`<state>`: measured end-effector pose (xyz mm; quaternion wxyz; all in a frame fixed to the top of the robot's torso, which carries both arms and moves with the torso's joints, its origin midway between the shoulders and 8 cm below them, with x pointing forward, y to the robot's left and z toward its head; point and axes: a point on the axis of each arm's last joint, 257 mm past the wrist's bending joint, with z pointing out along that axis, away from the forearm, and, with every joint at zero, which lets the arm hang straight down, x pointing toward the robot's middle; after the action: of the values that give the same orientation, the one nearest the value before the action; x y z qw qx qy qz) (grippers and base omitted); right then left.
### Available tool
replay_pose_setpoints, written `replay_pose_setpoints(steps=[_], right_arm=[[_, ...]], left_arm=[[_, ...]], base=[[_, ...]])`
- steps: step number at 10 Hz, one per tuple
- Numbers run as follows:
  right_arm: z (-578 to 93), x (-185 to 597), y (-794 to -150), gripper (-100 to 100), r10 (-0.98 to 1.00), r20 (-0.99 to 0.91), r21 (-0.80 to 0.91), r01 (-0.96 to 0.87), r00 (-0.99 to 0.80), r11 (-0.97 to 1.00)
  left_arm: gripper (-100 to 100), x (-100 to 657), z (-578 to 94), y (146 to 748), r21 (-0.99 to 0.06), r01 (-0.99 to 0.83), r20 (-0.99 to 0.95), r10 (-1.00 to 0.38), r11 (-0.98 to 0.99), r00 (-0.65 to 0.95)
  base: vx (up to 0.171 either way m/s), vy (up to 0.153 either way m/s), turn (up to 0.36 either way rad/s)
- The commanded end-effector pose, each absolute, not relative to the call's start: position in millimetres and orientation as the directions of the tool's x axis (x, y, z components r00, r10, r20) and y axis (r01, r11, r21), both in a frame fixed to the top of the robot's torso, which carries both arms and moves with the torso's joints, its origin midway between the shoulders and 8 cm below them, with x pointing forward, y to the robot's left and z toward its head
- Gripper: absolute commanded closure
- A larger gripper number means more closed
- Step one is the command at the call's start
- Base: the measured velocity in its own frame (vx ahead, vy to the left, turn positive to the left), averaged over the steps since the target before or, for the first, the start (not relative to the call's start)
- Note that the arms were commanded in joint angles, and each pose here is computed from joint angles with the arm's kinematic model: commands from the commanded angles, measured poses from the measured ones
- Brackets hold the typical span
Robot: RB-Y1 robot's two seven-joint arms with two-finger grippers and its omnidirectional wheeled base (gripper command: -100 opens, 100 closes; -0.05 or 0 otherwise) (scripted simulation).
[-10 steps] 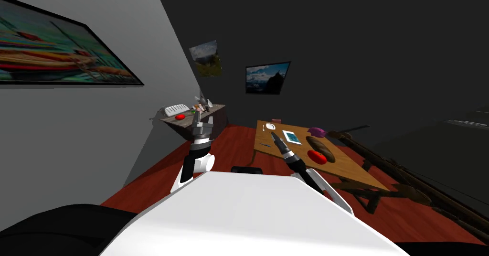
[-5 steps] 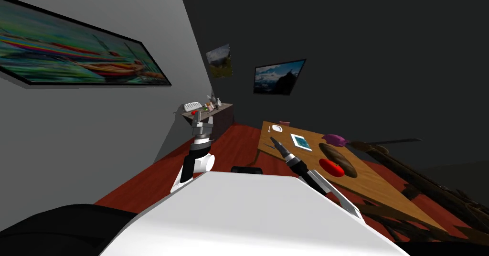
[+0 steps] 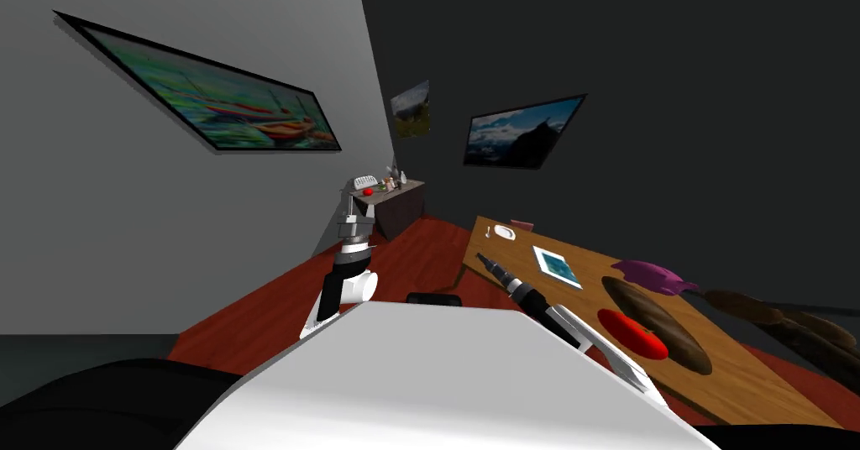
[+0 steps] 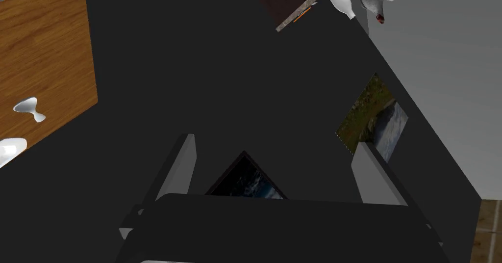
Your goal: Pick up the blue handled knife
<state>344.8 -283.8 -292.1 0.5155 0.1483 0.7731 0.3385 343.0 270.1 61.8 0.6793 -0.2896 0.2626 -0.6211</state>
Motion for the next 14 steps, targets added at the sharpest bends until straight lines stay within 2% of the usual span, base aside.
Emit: replay_pose_setpoints(steps=[1,6,9,14], right_arm=[[-313,337,-300,-100,0.523,-0.714,0.625,-0.088,-0.466,0.775],[-372,302,-352,-100,0.344,-0.735,0.450,-0.040,-0.585,0.892],[-420,257,-403,-100,0.181,-0.699,0.273,-0.025,-0.692,0.962],[-459,204,-452,-100,0.033,-0.618,0.110,-0.044,-0.785,0.993]], left_arm=[[0,343,62,270,-0.720,0.692,0.003,-0.996,0.061,0.091],[0,343,62,270,-0.720,0.692,0.003,-0.996,0.061,0.091],[0,343,62,270,-0.720,0.692,0.003,-0.996,0.061,0.091],[0,343,62,270,-0.720,0.692,0.003,-0.996,0.061,0.091]], base=[[-0.030,0.013,0.372],[-0.010,-0.001,0.292],[0.018,-0.008,0.370],[0.032,-0.016,0.204]])
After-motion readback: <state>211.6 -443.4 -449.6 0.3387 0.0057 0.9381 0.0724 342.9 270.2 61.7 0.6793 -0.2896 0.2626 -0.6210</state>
